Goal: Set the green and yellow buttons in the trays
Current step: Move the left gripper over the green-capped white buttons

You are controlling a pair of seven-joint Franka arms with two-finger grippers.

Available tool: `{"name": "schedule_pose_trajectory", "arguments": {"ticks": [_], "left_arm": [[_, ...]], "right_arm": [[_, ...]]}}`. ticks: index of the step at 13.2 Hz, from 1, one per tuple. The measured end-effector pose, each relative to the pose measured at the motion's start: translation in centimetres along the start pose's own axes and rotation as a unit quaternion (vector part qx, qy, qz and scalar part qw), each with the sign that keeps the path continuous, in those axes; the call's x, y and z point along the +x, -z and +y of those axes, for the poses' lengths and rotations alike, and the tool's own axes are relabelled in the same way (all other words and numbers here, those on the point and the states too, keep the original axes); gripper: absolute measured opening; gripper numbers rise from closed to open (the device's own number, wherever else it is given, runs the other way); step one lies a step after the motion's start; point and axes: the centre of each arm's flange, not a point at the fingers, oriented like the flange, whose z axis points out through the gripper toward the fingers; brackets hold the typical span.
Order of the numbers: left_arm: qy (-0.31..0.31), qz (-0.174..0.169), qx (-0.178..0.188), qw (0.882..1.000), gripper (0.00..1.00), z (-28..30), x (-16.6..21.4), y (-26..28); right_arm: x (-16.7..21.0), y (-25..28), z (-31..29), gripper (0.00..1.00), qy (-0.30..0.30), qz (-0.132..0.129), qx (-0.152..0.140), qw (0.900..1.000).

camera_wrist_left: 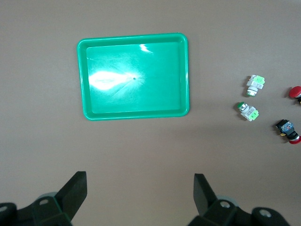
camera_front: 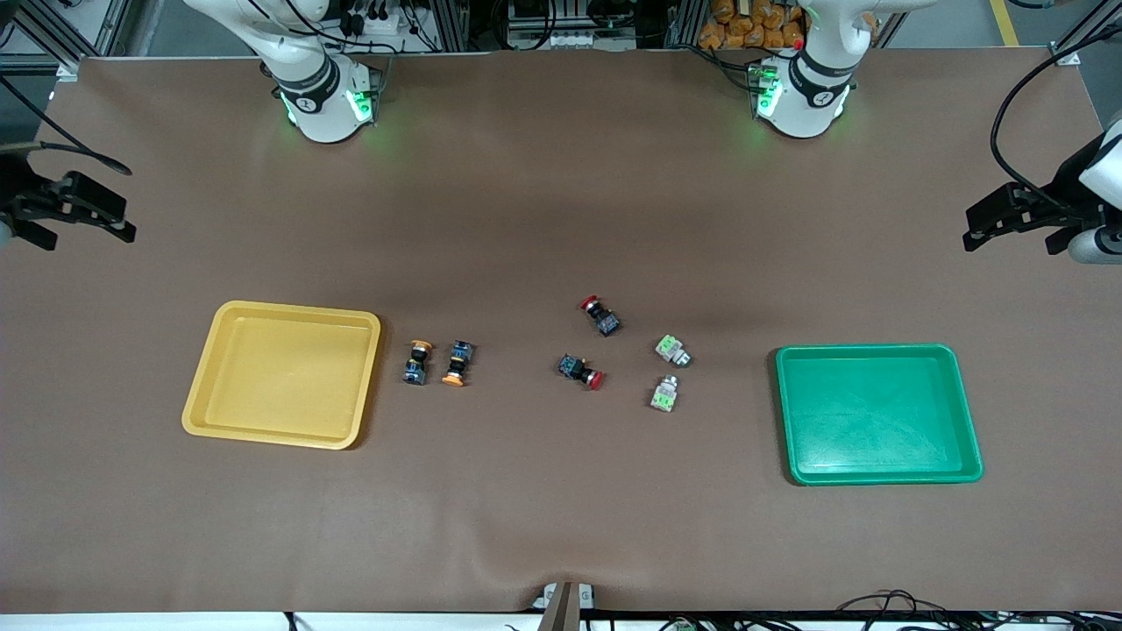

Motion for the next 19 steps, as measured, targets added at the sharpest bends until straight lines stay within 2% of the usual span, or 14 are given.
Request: {"name": "schedule_pose_trajectory", "arguments": {"ticks": [6, 10, 13, 19], "left_arm": [[0.0, -0.004, 0.0, 1.0, 1.0, 0.0, 0.1, -0.3], [-0.002, -0.032, -0.001, 0.999, 1.0, 0.2, 0.9, -2.9], [-0.014, -0.057, -0.005, 0.998, 1.0, 3.0, 2.2, -6.3], [0.029, -0.068, -0.012, 0.997, 1.0, 10.3, 5.0, -12.9]], "right_arm": [[0.5, -1.7, 0.0, 1.0, 0.001, -0.006, 0.001, 1.0], [0.5, -1.7, 0.0, 1.0, 0.001, -0.007, 0.001, 1.0], [0.5, -1.8, -0.1, 1.0, 0.002, -0.007, 0.001, 1.0], [0.6, -2.0, -0.6, 1.0, 0.006, -0.009, 0.002, 1.0]]}}
